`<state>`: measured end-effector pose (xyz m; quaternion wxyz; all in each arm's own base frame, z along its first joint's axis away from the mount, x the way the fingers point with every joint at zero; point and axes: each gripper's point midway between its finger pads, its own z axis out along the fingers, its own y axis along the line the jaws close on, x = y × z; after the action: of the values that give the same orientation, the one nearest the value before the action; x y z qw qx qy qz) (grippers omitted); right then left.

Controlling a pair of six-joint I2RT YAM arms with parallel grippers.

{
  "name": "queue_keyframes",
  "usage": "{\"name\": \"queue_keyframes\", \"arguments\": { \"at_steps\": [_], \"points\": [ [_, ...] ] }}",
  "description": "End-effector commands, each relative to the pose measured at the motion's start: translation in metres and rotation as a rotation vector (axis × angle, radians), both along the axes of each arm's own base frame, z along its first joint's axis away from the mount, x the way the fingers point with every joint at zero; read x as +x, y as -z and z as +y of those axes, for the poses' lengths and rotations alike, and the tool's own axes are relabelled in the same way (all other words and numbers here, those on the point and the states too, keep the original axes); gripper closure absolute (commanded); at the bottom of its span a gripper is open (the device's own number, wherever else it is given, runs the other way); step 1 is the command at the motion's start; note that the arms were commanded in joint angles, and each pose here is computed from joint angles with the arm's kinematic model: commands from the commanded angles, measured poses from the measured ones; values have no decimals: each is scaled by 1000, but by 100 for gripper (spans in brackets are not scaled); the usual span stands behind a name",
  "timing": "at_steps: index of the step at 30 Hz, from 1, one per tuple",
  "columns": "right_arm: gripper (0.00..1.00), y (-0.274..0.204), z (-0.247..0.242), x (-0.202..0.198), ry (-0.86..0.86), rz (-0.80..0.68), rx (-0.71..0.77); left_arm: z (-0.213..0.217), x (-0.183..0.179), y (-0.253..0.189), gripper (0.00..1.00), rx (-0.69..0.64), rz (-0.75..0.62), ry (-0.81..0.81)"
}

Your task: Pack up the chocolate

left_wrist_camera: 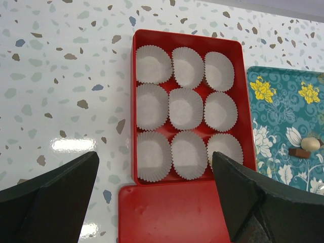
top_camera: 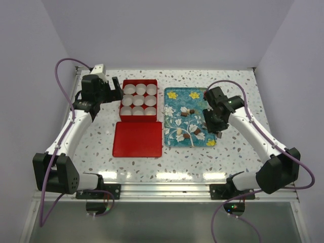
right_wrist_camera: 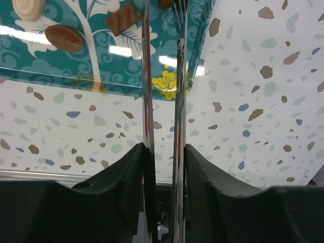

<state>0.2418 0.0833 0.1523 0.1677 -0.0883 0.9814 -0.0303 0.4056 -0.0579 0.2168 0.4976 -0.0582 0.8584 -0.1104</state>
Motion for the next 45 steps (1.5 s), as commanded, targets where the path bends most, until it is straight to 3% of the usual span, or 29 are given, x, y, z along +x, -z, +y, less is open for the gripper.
{"name": "queue_keyframes", "arguments": {
  "at_steps": [1,14,26,35,45],
  "points": [
    [61,2,5,6,-13,-8,16,-7,7,-14,0,-16,-62,18],
    [80,-19,1,11,-33,-45,-4,-6,5,-13,0,-17,-57,18],
    [83,-65,25,59,-80,-169,54,-2,1,-16,0,-8,-61,-3],
    [84,-102,106,98,-228,-275,130,4,-6,-21,0,17,-59,-18],
    [84,-107,204,96,-418,-288,261,7,-17,-18,0,18,-41,-34]
  ]
}}
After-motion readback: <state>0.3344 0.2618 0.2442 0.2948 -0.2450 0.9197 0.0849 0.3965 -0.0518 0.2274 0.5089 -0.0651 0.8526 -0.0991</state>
